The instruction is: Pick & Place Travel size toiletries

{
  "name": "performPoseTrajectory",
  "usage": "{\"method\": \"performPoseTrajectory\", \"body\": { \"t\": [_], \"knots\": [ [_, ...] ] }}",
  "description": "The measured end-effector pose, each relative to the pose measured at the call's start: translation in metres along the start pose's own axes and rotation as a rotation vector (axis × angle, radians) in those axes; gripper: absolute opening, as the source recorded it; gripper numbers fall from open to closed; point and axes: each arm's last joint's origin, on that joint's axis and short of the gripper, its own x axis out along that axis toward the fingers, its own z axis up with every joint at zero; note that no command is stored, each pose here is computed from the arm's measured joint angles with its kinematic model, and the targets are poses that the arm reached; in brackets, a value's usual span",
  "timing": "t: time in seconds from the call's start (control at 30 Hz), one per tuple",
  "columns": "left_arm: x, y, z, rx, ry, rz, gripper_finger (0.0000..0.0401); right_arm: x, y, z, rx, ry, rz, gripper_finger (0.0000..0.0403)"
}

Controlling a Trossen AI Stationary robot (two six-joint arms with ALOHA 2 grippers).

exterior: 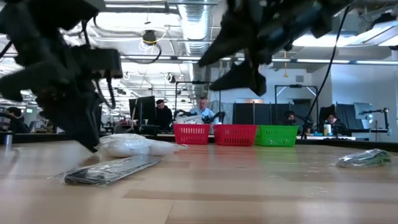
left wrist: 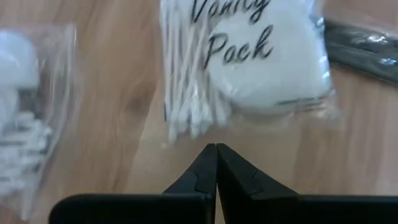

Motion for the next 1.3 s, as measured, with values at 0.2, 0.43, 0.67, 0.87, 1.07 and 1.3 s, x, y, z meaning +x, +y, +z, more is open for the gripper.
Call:
{"method": "performPoseTrajectory", "body": {
  "t": [0.2, 0.43, 0.67, 0.87, 1.07, 1.3],
  "knots": [
    [0.002, 0.001, -0.005, -0.019, -0.014, -0.002, 0.0001, 0.031, -0.015, -0.006, 0.085, 0.059, 0.013, 0.0250],
    [-0.006, -0.009, -0.003, -0.004, -0.059, -0.043, 0.0001, 0.059, -0.024, 0.003, 0.136, 0.148, 0.068, 0.0249],
    [-0.012, -0.016, -0.003, 0.013, -0.124, -0.051, 0.0001, 0.060, -0.033, -0.002, 0.167, 0.214, 0.015, 0.0249],
    [-0.009, -0.017, 0.003, 0.024, -0.168, -0.063, 0.0001, 0.060, -0.034, -0.002, 0.175, 0.196, -0.004, 0.0249],
    [-0.002, -0.017, 0.002, 0.027, -0.153, -0.063, 0.0001, 0.060, -0.033, -0.002, 0.177, 0.197, -0.003, 0.0249],
    [0.005, -0.018, -0.002, 0.033, -0.130, -0.059, 0.0001, 0.061, -0.032, -0.004, 0.188, 0.200, -0.005, 0.0249]
  ]
}}
